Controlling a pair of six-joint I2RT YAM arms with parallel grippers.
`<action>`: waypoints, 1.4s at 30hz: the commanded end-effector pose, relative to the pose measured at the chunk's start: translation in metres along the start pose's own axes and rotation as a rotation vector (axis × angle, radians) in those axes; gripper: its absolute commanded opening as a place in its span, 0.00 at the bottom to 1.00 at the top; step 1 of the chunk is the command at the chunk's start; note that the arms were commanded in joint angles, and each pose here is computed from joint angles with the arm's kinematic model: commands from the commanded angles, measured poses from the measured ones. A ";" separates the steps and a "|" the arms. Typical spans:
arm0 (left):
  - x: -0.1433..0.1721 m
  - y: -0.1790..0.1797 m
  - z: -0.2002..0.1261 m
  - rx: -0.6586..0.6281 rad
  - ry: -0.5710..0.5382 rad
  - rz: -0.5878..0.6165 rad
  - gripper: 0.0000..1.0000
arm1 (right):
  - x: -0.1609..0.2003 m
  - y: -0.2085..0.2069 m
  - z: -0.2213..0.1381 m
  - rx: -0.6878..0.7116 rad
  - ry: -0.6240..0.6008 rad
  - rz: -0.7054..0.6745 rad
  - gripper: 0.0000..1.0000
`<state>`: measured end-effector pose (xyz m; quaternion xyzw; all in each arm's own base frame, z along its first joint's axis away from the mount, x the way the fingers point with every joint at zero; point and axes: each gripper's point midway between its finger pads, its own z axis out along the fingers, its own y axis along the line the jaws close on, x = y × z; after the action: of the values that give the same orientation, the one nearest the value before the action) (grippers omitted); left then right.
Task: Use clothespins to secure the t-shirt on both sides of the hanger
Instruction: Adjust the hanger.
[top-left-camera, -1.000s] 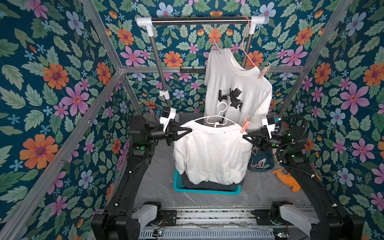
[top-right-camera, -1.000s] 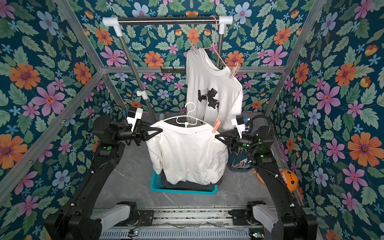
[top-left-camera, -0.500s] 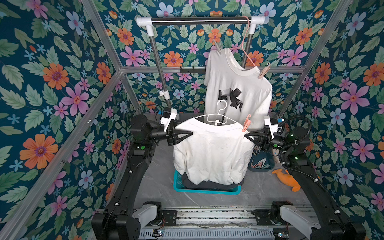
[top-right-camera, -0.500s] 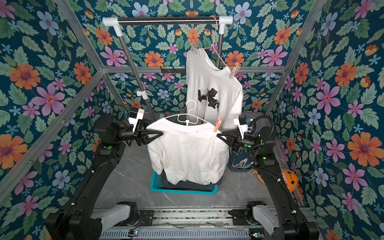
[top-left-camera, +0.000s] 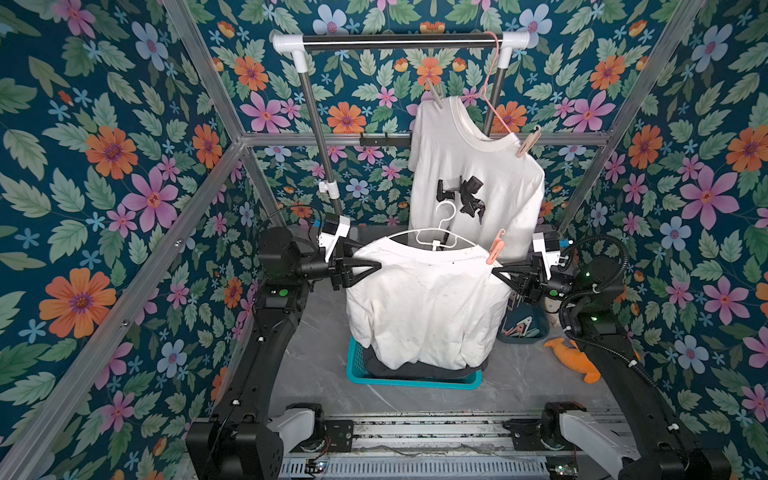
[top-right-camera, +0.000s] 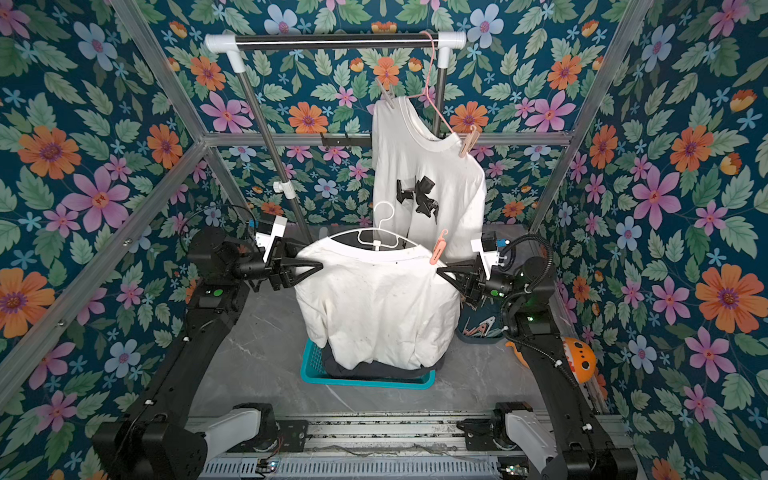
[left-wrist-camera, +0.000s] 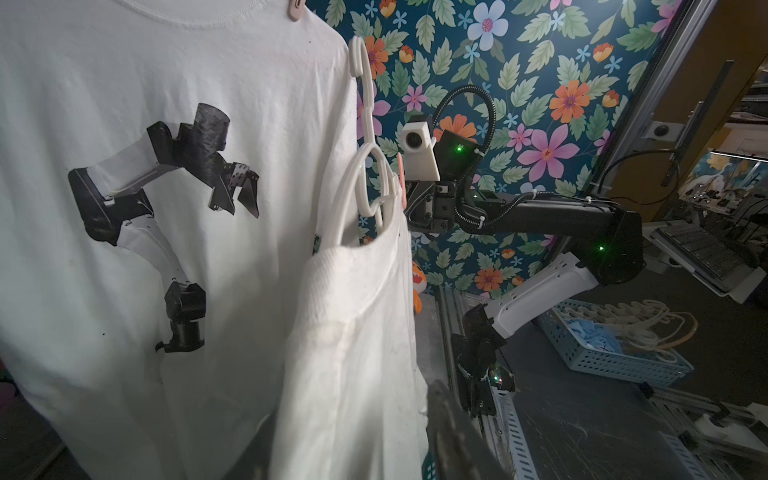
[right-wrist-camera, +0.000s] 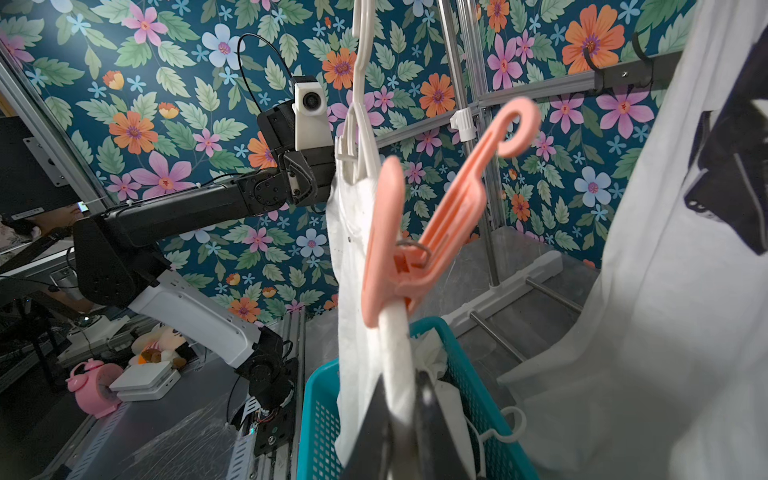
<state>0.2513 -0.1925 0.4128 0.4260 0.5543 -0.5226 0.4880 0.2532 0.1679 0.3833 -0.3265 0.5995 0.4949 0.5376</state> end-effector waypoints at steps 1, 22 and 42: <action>0.000 -0.002 -0.001 0.011 0.002 0.009 0.48 | -0.012 0.001 0.000 0.016 -0.032 -0.047 0.00; -0.006 0.008 0.001 -0.029 -0.013 0.016 0.00 | -0.010 -0.019 -0.001 0.107 -0.045 0.019 0.31; 0.005 0.029 -0.014 -0.328 -0.035 0.075 0.00 | 0.094 -0.090 -0.073 0.809 0.025 0.411 0.80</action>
<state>0.2724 -0.1814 0.3922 0.3570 0.6141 -0.4486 0.5424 0.2851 0.1121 0.2958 -0.0535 0.7667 0.3733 0.5196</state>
